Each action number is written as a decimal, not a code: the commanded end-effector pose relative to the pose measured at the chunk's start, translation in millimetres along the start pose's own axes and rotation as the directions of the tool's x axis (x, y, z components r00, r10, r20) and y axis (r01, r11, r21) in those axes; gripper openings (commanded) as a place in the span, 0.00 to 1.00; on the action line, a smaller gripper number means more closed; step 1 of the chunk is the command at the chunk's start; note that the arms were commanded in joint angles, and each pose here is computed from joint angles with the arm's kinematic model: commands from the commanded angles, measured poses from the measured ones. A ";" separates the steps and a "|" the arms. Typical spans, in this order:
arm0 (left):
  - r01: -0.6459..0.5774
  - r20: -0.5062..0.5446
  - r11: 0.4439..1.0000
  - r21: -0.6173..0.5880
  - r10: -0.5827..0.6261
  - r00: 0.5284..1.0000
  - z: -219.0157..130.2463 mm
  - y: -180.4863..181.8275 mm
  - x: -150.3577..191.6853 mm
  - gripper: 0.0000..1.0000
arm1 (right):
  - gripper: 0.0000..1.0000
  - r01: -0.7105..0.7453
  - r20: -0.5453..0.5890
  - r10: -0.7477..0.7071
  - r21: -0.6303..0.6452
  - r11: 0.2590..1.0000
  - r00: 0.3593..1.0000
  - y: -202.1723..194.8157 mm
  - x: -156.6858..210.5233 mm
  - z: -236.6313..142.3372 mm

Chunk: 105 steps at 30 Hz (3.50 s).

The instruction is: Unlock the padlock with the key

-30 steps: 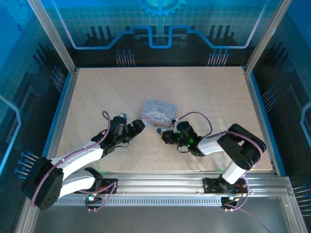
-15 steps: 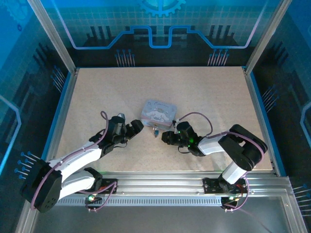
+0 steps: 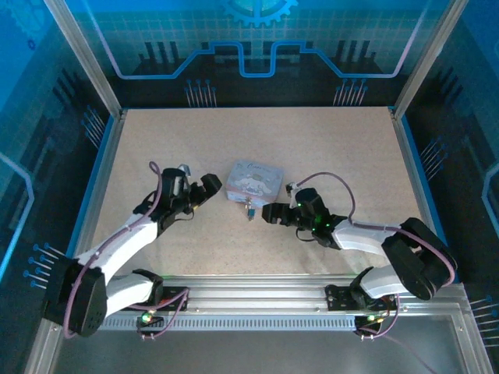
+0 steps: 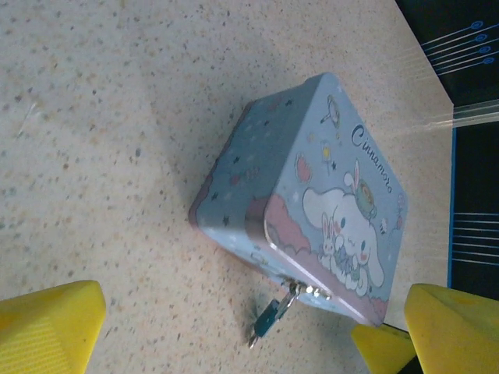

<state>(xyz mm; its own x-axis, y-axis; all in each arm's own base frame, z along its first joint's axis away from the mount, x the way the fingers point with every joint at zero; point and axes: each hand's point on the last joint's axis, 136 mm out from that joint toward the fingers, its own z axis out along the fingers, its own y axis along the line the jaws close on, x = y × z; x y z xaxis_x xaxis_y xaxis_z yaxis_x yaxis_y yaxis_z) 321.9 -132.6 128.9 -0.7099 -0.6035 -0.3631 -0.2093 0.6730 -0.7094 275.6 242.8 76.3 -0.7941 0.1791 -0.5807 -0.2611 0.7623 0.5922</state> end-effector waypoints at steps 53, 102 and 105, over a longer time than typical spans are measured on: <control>-0.163 -0.208 0.986 0.034 0.167 0.964 34.1 -20.3 36.6 0.87 | 1.00 0.158 -0.035 -0.161 -0.078 0.984 0.986 -19.4 -78.9 18.6; 0.037 -0.070 0.994 0.099 -0.030 0.997 -33.3 0.7 49.8 0.99 | 0.64 0.158 -0.024 -0.178 -0.351 0.923 0.984 28.6 17.0 66.5; 0.040 -0.068 0.994 0.097 -0.034 0.997 -34.4 0.5 49.4 0.99 | 0.61 0.154 -0.031 -0.177 -0.362 0.920 0.984 29.5 18.6 68.7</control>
<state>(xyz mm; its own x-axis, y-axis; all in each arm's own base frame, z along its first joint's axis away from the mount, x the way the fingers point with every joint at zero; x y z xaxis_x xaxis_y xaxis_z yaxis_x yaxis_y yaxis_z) 269.0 -152.2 139.0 -0.7467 -0.5871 -0.3128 -0.1403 0.5987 -0.7886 293.2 302.4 44.7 -0.7471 0.0289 -0.6641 -0.5500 0.5342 0.6420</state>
